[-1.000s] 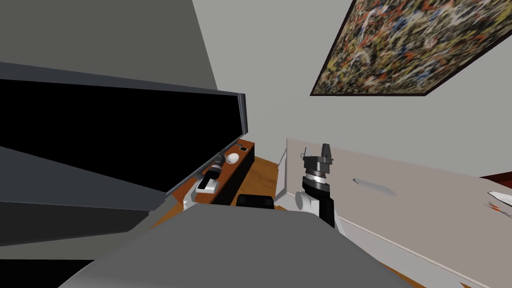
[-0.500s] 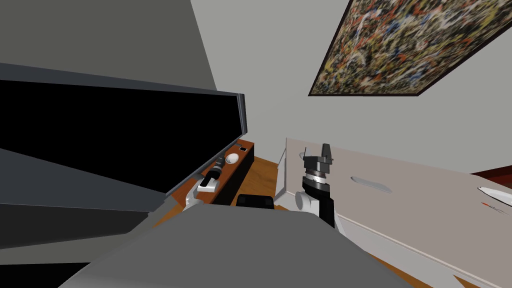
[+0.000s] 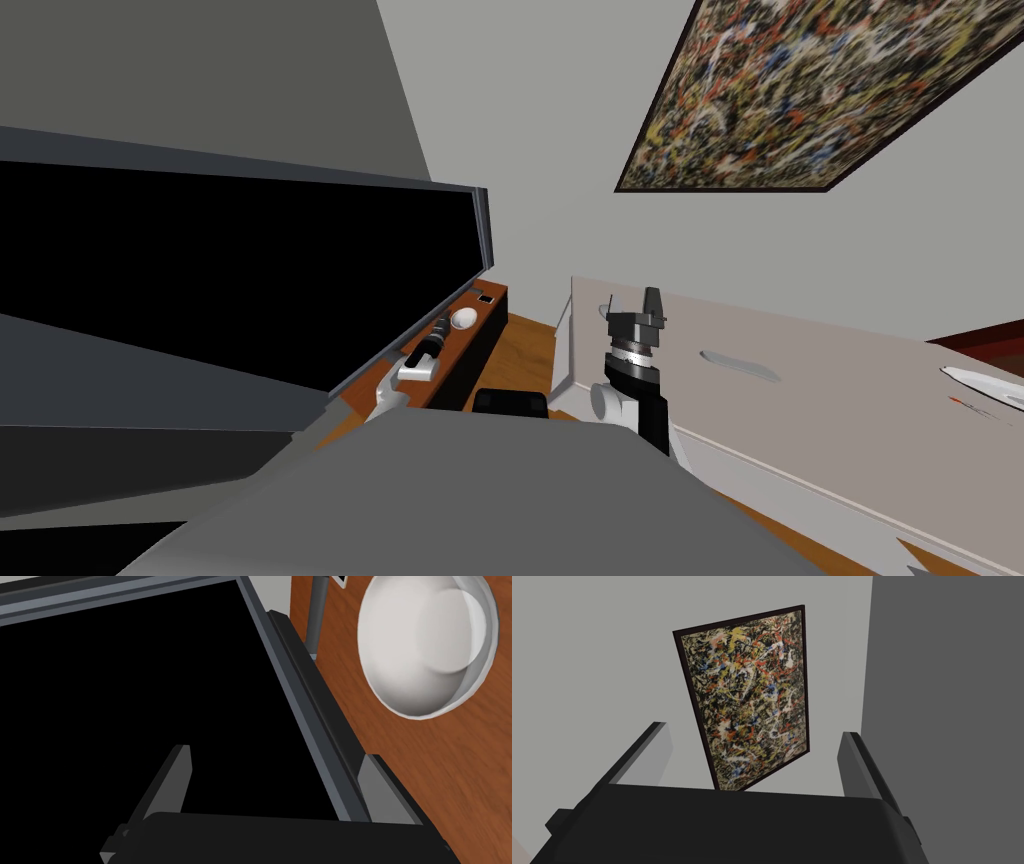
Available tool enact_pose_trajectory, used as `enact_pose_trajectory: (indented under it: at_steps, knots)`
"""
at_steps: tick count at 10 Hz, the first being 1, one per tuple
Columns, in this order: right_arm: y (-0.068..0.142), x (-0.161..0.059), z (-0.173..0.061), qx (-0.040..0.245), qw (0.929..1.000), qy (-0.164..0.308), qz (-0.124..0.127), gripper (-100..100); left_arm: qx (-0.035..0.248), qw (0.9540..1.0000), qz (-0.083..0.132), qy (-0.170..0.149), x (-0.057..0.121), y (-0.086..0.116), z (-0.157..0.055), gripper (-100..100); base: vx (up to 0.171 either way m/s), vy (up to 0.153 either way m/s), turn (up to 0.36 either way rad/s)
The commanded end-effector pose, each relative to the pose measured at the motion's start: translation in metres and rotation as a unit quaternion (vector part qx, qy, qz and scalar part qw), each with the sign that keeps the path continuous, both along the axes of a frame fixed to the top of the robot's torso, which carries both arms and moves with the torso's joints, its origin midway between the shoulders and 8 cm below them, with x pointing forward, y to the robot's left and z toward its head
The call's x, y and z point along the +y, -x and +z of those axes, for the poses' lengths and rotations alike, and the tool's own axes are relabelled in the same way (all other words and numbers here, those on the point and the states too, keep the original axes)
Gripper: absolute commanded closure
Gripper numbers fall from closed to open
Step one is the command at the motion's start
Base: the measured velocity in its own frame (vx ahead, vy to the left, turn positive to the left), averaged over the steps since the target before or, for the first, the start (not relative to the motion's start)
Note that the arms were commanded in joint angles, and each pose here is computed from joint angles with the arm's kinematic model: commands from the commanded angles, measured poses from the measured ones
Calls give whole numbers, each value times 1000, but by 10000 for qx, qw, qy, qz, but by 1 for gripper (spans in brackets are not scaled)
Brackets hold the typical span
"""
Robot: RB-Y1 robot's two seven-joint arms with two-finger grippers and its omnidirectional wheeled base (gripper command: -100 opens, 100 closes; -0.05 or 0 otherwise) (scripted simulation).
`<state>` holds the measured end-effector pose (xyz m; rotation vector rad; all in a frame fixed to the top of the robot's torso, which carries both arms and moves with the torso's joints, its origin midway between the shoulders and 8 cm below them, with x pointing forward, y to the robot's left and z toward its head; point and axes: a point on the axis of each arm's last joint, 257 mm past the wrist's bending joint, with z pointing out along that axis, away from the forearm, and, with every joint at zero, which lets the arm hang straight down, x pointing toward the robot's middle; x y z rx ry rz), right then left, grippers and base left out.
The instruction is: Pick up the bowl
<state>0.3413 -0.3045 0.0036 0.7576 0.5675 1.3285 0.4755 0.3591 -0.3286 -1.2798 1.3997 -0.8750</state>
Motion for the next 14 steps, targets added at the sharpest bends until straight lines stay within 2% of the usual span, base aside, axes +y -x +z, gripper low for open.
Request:
enact_pose_trajectory:
  at_steps: [1,2,4,5,7,10,11,12,14]
  knots:
    - [0,0,0,0,10000,0,0,0,252,9996,91,86,6,-4,-17,-100,18,32,-29]
    - [0,0,0,0,10000,0,0,0,295,9995,103,88,7,-3,-21,-100,16,25,-21]
    - [0,0,0,0,10000,0,0,0,678,9970,253,266,14,-5,-46,-100,25,44,-42]
    - [0,0,0,0,10000,0,0,0,723,9967,267,268,15,-3,-50,-100,31,37,-21]
    - [0,0,0,0,10000,0,0,0,1085,9921,415,469,20,-4,-73,-100,33,31,-39]
    - [0,0,0,0,10000,0,0,0,1323,9882,507,575,23,0,-90,-100,30,37,-20]
    - [0,0,0,0,10000,0,0,0,1504,9846,579,678,24,1,-102,-100,26,23,-37]
    - [0,0,0,0,10000,0,0,0,1512,9845,582,678,24,2,-102,-100,25,23,-17]
    - [0,0,0,0,10000,0,0,0,1874,9757,721,875,25,8,-126,-100,41,34,-35]
